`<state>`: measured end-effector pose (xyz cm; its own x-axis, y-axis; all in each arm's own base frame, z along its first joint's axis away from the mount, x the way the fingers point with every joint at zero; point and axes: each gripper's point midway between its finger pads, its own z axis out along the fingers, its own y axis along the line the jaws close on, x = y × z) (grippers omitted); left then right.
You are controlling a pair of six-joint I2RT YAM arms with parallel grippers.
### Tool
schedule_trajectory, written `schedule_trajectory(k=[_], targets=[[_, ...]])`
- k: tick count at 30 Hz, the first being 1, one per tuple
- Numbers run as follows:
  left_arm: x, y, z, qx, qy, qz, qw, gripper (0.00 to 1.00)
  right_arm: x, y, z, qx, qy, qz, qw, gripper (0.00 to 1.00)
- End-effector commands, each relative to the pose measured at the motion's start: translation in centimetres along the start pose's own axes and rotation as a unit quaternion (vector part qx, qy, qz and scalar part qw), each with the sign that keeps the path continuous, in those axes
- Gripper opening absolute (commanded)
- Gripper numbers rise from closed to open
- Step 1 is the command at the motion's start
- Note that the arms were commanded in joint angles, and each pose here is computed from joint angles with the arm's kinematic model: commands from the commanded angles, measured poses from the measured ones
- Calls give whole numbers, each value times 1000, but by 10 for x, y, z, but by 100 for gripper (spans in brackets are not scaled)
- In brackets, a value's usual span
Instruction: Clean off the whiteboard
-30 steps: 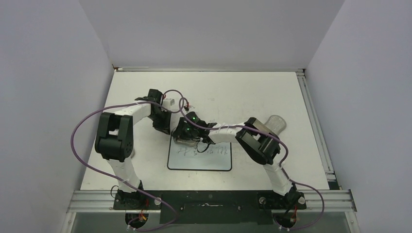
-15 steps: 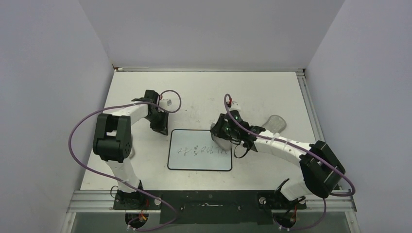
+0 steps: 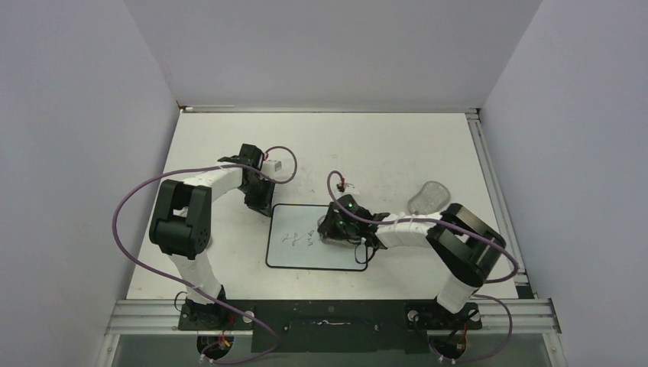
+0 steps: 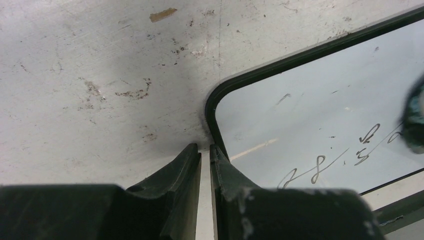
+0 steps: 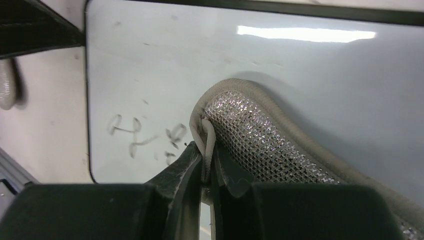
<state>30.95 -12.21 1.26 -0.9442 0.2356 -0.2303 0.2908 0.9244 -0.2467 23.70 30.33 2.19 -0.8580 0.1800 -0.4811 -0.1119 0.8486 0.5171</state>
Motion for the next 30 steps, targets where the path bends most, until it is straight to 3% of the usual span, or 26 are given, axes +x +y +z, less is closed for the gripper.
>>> schedule_trajectory(k=[1,5,9,12,16,21,25,30], targets=[[15,-5,22,3,33,10,999,13,26,51,41,-69,38,-6,997,5],[11,-4,19,0,30,10,1000,13,35,105,73,-121,68,-24,990,5],[-1,1,10,-3,15,3,1000,13,18,115,66,-120,57,-29,991,5],[-13,6,-3,2,-3,-8,1000,13,-16,102,33,-99,20,-38,994,5],[-20,5,-25,17,-22,-14,1000,29,-56,79,-24,-84,-22,-45,995,5],[-4,-13,-30,37,-16,6,999,42,-41,29,-54,-39,-7,-48,998,5],[6,-16,-9,26,9,21,999,39,-9,0,-52,-23,17,-32,999,5],[10,-11,11,5,28,26,999,24,21,-17,-45,-12,39,-25,999,5]])
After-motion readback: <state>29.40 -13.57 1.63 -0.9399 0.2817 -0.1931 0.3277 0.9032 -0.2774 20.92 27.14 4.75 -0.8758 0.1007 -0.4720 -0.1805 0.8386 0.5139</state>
